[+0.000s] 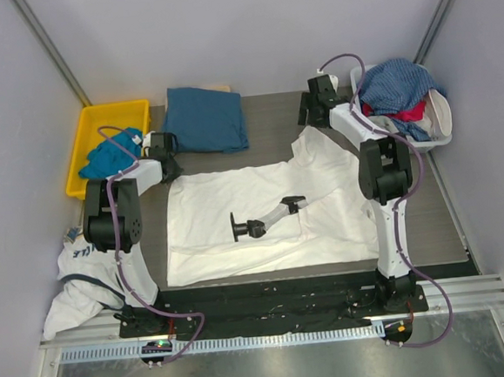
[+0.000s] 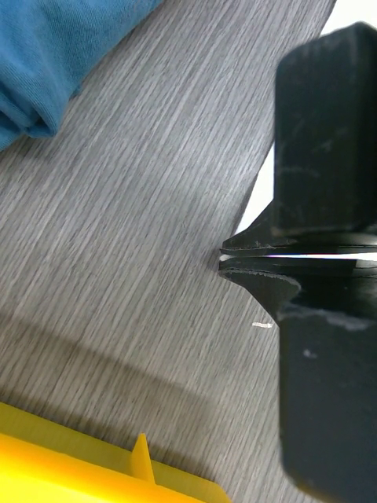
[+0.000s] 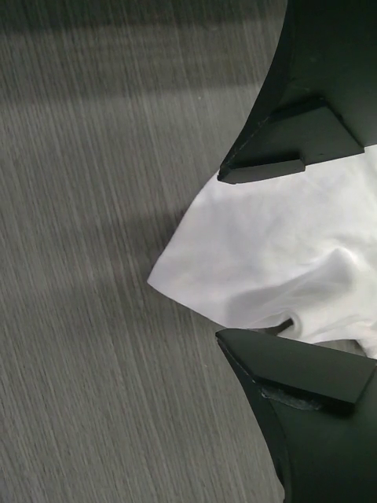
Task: Fold and stack the t-shirts
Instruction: Fold the tshirt
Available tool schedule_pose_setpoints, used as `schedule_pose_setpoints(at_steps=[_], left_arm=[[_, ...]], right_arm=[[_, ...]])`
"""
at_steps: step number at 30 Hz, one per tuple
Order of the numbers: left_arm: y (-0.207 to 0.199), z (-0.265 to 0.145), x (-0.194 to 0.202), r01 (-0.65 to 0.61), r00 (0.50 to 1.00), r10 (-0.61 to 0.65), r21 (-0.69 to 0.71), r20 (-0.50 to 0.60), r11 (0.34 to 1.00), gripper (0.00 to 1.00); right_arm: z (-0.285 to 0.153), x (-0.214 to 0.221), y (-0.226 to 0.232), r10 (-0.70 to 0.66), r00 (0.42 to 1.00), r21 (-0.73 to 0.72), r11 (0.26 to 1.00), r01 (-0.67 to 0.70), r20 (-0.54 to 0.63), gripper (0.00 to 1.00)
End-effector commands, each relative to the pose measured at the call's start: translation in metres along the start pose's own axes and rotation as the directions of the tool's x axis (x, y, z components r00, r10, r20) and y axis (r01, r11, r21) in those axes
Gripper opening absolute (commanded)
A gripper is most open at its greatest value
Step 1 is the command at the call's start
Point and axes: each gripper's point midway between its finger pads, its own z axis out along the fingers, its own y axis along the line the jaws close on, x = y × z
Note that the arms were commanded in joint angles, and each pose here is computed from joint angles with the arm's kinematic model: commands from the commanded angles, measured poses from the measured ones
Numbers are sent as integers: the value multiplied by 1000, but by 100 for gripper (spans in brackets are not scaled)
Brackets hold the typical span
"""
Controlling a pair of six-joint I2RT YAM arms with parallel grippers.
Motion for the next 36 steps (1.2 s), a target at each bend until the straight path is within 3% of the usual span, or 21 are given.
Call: schedule_pose_setpoints(at_steps=[1, 19, 31, 36], left_arm=[[-1, -1, 12, 12, 999, -11, 27, -40, 1000, 0], [0, -2, 13, 14, 999, -13, 23, -41, 1000, 0], [-2, 0, 14, 23, 999, -22, 31, -49, 999, 0], [-2, 0, 16, 23, 998, -21, 31, -52, 999, 0]], right_arm=[[13, -7, 9, -30, 1000, -44, 999, 30, 5, 82], [50, 30, 6, -69, 995, -26, 997, 67, -74, 77], [30, -14, 10, -54, 998, -41, 998, 54, 20, 77], [39, -11, 11, -54, 999, -52, 997, 54, 9, 77]])
